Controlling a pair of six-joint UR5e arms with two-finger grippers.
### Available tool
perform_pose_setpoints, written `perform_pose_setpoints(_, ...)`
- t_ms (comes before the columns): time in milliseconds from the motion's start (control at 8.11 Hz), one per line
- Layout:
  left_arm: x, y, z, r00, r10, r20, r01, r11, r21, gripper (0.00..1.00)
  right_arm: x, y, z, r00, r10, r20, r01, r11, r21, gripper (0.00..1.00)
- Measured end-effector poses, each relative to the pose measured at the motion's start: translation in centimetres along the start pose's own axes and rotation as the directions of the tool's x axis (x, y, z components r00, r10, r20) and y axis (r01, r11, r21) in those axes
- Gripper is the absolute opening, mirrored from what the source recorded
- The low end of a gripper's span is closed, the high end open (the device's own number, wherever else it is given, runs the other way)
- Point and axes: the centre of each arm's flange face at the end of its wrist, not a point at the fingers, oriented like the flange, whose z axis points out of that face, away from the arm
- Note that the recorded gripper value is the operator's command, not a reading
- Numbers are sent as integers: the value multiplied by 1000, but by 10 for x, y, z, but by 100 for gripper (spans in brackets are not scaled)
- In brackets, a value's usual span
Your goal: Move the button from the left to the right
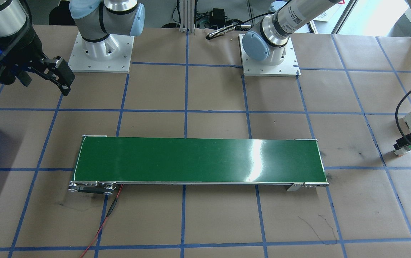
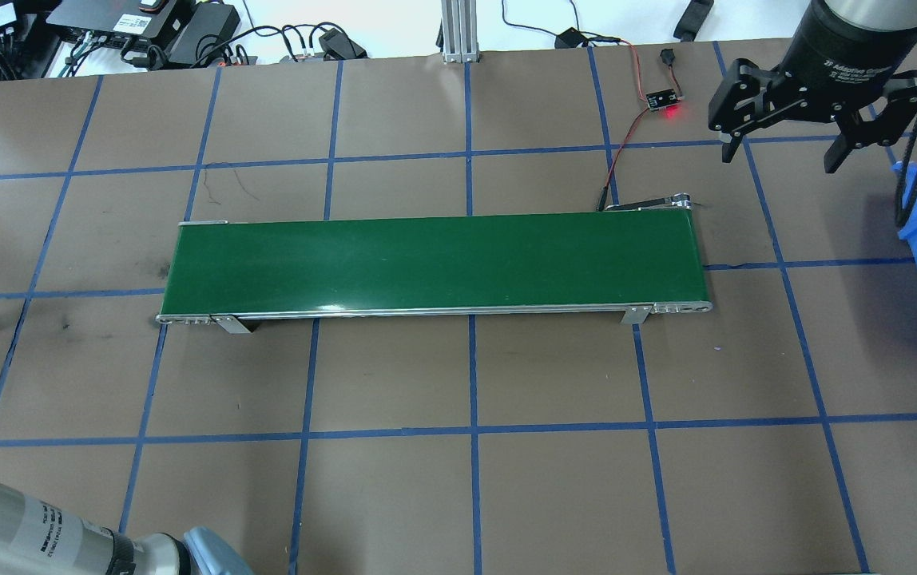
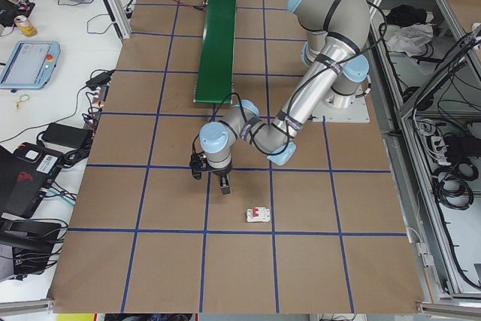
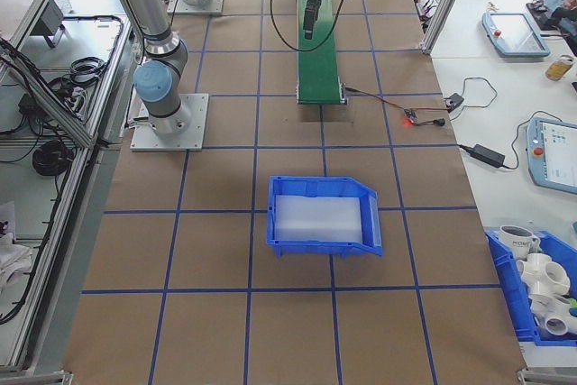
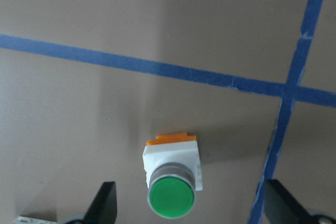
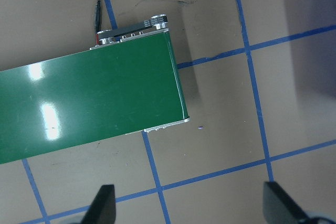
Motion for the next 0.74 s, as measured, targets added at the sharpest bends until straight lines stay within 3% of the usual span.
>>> perform_pose_setpoints(123,-2,-2,11,1000,-3,5,3,1000,-2,92,0,0,0,1000,0,0,0,1000,-1,100)
perform_pose_setpoints(247,-4,-4,18,1000,-5,5,5,1000,-2,91,0,0,1,1000,0,-1,0,1000,-2,100)
perform_pose_setpoints(370,-6,-4,22,1000,-9,4,9,1000,-1,70,0,0,1,1000,0,-1,0,1000,-3,100)
perform_pose_setpoints(493,-8,-4,25,1000,-12,0,12,1000,-2,24,0,0,1,1000,0,-1,0,1000,-3,100)
perform_pose_setpoints(616,-8,-4,29,1000,-14,-4,14,1000,-4,0,0,0,1,1000,0,-1,0,1000,-3,100)
perform_pose_setpoints(740,-8,-4,31,1000,-16,-8,16,1000,-5,0,0,0,1,1000,0,-1,0,1000,-3,100)
